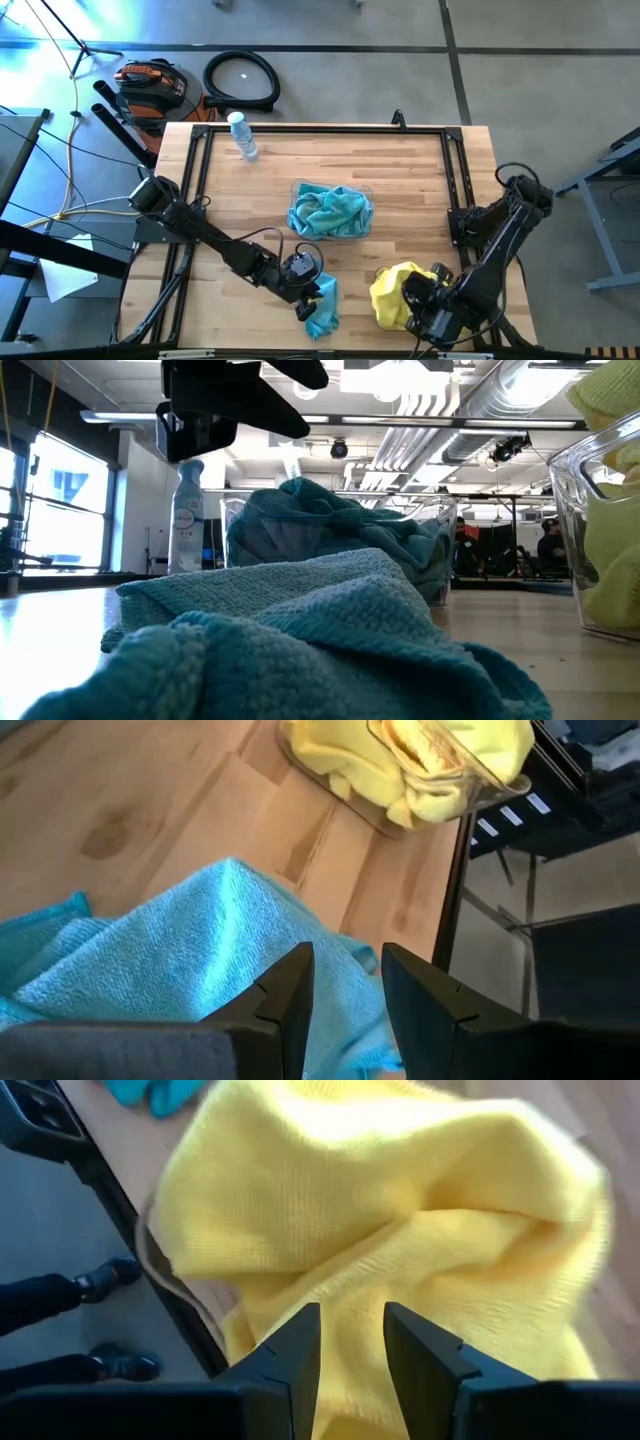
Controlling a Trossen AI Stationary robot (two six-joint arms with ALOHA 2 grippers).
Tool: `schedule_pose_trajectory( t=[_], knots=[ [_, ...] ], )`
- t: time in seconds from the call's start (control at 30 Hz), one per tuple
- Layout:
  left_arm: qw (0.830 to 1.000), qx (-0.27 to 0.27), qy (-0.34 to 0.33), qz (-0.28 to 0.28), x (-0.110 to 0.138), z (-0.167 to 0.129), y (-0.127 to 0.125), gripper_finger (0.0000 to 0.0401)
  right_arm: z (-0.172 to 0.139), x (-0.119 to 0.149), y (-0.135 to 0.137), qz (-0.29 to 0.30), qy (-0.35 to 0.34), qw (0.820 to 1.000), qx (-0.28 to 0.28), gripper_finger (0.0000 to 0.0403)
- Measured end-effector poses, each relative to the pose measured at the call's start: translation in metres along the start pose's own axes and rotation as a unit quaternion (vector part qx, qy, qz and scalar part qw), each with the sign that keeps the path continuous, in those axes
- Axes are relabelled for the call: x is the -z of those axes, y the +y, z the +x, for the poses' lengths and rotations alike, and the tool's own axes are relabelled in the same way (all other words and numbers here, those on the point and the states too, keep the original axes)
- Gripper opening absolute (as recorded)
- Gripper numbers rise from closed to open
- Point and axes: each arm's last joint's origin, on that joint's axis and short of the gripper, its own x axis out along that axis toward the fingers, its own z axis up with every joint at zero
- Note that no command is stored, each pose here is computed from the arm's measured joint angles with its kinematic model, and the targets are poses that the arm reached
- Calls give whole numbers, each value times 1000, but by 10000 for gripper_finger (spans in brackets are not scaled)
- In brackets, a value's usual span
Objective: Sort microfiber towel by color & place in baskets
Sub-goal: Put the yellow towel in the bottom transparent bin
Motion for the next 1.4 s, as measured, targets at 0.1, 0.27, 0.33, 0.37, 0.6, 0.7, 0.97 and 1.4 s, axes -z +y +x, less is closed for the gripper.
schedule_pose_trajectory(
  t=[0.1, 0.27, 0.33, 0.37, 0.6, 0.7, 0.97, 1.4],
  knots=[
    [1000, 6, 11, 1, -3, 1, 2, 110, -20, -6, 2, 9, -5, 1000, 3, 110],
    [999, 13, 22, 25, -7, 2, 5, 110, -38, -15, 2, 20, -72, 997, 8, 110],
    [999, 16, 25, 34, -8, 3, 5, 110, -38, -19, 2, 18, -104, 994, 10, 110],
    [999, 16, 26, 38, -9, 3, 6, 110, -36, -22, 2, 14, -109, 994, 9, 110],
    [998, 24, 49, 43, -13, 4, 11, 110, 7, -32, 4, -22, -74, 997, -21, 110],
    [997, 25, 64, 40, -14, 5, 14, 110, 31, -31, -2, -24, -52, 998, -21, 110],
    [995, 21, 83, 41, -12, 5, 16, 110, 76, -16, -27, 2, -16, 1000, 8, 110],
    [996, 21, 83, 38, -15, 5, 18, 110, 30, -29, -9, -5, -12, 1000, 6, 110]
  ],
)
